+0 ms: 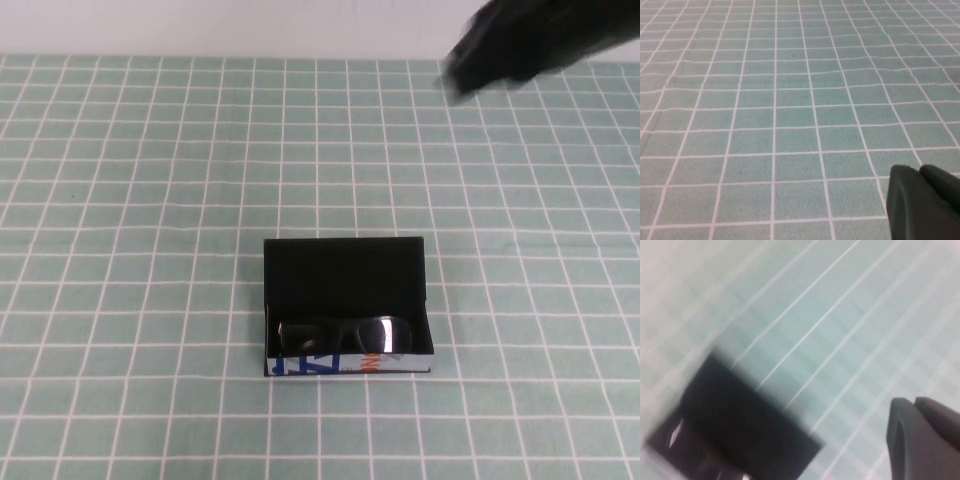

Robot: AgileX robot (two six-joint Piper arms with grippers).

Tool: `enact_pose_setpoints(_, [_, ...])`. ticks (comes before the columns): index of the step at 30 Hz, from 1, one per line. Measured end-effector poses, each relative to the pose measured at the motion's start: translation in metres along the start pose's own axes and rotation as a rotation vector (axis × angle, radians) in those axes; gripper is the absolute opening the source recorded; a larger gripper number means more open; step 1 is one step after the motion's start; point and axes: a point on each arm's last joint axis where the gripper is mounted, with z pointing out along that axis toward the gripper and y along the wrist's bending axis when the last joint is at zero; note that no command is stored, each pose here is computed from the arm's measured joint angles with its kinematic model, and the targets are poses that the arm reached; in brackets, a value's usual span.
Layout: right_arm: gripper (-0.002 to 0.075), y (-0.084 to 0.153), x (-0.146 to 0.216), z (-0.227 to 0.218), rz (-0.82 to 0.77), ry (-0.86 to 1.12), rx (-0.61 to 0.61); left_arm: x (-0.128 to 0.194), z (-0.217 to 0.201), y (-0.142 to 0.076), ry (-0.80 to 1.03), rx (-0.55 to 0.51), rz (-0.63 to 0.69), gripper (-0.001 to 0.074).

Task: Return glasses to glasses case
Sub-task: Close the glasses case

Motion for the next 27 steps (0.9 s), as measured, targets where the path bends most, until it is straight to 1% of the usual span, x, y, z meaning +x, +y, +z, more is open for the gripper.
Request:
enact_pose_setpoints(2, [-0.0011,-0.007,0.000,-0.031,0.048,-0.079,0.049,0.000,0.000,0.000,0.000,0.000,0.000,-0.0002])
enact_pose_setpoints(4, [-0.0011,-0.008,0.002,-0.058,0.064,-0.133,0.081,0.000,0.000,0.000,0.000,0.000,0.000,-0.0002])
enact_pose_setpoints(6, [-0.0011,-0.006,0.008,-0.076,0.090,-0.161,0.097,0.000,0.000,0.000,0.000,0.000,0.000,-0.0002])
enact_pose_setpoints(11, [-0.0011,-0.007,0.022,-0.100,0.140,-0.178,0.170,0.000,0.000,0.000,0.000,0.000,0.000,-0.0002])
enact_pose_setpoints(16, [-0.0011,-0.006,0.029,-0.124,0.185,-0.299,0.236,0.000,0.000,0.000,0.000,0.000,0.000,-0.0002])
enact_pose_setpoints(20, [-0.0011,-0.004,0.034,-0.130,0.198,-0.350,0.245,0.000,0.000,0.000,0.000,0.000,0.000,-0.0002])
enact_pose_setpoints(27, [-0.0011,-0.003,0.046,-0.110,0.203,-0.291,0.236,0.000,0.000,0.001,-0.001,-0.011,0.029,-0.0002])
